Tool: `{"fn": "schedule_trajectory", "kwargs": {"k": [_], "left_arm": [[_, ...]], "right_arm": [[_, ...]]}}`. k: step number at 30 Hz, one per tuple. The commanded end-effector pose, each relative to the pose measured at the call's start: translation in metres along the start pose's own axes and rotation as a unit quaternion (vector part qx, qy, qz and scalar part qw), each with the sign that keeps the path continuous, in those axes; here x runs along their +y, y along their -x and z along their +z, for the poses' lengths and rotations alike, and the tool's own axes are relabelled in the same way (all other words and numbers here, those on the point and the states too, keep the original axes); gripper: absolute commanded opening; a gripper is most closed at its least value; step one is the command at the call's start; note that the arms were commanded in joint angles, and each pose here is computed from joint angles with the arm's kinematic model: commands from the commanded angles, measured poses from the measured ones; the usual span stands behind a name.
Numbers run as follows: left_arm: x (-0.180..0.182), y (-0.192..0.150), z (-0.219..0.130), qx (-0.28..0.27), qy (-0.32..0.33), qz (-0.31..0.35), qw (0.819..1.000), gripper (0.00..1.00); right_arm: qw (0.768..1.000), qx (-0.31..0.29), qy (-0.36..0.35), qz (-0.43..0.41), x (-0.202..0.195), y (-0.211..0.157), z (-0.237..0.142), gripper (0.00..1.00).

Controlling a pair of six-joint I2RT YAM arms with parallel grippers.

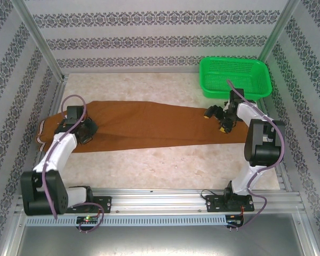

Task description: Roll up the long pants

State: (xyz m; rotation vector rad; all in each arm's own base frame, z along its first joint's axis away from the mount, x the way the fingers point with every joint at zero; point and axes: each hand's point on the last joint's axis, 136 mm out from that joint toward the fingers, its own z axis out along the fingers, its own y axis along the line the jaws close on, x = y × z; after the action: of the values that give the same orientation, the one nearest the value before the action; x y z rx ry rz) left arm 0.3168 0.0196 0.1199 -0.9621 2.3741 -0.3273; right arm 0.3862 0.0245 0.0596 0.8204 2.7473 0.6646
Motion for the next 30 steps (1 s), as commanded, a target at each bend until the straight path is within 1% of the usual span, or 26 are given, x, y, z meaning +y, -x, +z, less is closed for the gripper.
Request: {"fn": "schedule_trajectory", "kwargs": {"k": [1,4,7,8,9,10,11,13,14,15,17,19,21,22,23,24,25,26,27,28,29,30], "left_arm": [[0.025,-0.019,-0.032,0.025,0.061,0.033,0.997,0.0],[0.042,-0.03,-0.043,0.033,0.092,0.042,0.994,0.0],[0.057,-0.048,-0.04,0.061,0.111,0.042,0.991,0.0],[0.059,-0.056,-0.035,0.075,0.109,0.043,0.99,0.02],[0.06,-0.062,-0.029,0.089,0.105,0.039,0.99,0.12],[0.061,-0.068,-0.024,0.104,0.106,0.036,0.988,0.25],[0.062,-0.073,-0.02,0.121,0.111,0.035,0.986,0.34],[0.061,-0.072,-0.018,0.131,0.118,0.035,0.984,0.38],[0.056,-0.065,-0.021,0.119,0.111,0.036,0.986,0.44],[0.052,-0.056,-0.028,0.099,0.108,0.035,0.989,0.46],[0.036,-0.033,-0.046,0.044,0.079,0.036,0.995,0.5],[0.029,-0.012,-0.063,-0.005,0.075,0.039,0.996,0.53],[0.025,0.004,-0.072,-0.032,0.082,0.044,0.995,0.54],[0.02,0.009,-0.073,-0.036,0.077,0.048,0.995,0.54],[0.018,0.013,-0.072,-0.036,0.081,0.049,0.995,0.52],[0.018,0.015,-0.069,-0.033,0.086,0.048,0.995,0.5],[0.016,0.016,-0.064,-0.03,0.083,0.051,0.995,0.51],[0.017,0.016,-0.057,-0.026,0.086,0.054,0.995,0.5],[0.023,0.016,-0.048,-0.022,0.102,0.052,0.993,0.49],[0.028,0.016,-0.038,-0.016,0.108,0.046,0.993,0.47],[0.036,0.013,-0.024,-0.002,0.112,0.032,0.993,0.43],[0.041,0.011,-0.012,0.01,0.109,0.015,0.994,0.4]], "right_arm": [[1.0,0.0,0.01,0.0,0.01,0.004,-0.002,0.94],[1.0,-0.005,0.019,0.0,0.014,0.006,-0.003,0.94],[1.0,-0.006,0.02,-0.001,0.016,0.007,-0.002,0.94],[1.0,-0.004,0.02,-0.002,0.016,0.007,-0.001,0.94],[1.0,-0.003,0.022,-0.002,0.016,0.007,0.0,0.94],[1.0,-0.002,0.022,-0.001,0.016,0.007,0.0,0.94],[1.0,-0.001,0.023,-0.001,0.017,0.007,0.0,0.94],[1.0,-0.004,0.026,-0.003,0.019,0.007,-0.003,0.95],[1.0,-0.006,0.024,-0.005,0.019,0.007,-0.004,0.95],[1.0,-0.007,0.02,-0.008,0.018,0.007,-0.006,0.95],[1.0,-0.01,0.007,-0.013,0.015,0.008,-0.009,0.94],[1.0,-0.011,-0.002,-0.017,0.012,0.009,-0.01,0.92],[1.0,-0.009,-0.006,-0.017,0.011,0.009,-0.008,0.85],[1.0,-0.008,-0.005,-0.018,0.011,0.009,-0.007,0.78],[1.0,-0.004,-0.005,-0.02,0.01,0.009,-0.004,0.57],[1.0,0.0,-0.008,-0.019,0.008,0.008,-0.002,0.49],[1.0,0.005,-0.009,-0.019,0.007,0.007,0.0,0.45],[1.0,0.008,-0.01,-0.02,0.006,0.006,0.002,0.35],[1.0,0.01,-0.014,-0.021,0.003,0.005,0.005,0.24],[1.0,0.013,-0.017,-0.023,0.001,0.004,0.007,0.13],[0.999,0.016,-0.025,-0.023,-0.003,0.003,0.01,0.0],[0.999,0.022,-0.031,-0.024,-0.007,0.001,0.014,0.0]]}}
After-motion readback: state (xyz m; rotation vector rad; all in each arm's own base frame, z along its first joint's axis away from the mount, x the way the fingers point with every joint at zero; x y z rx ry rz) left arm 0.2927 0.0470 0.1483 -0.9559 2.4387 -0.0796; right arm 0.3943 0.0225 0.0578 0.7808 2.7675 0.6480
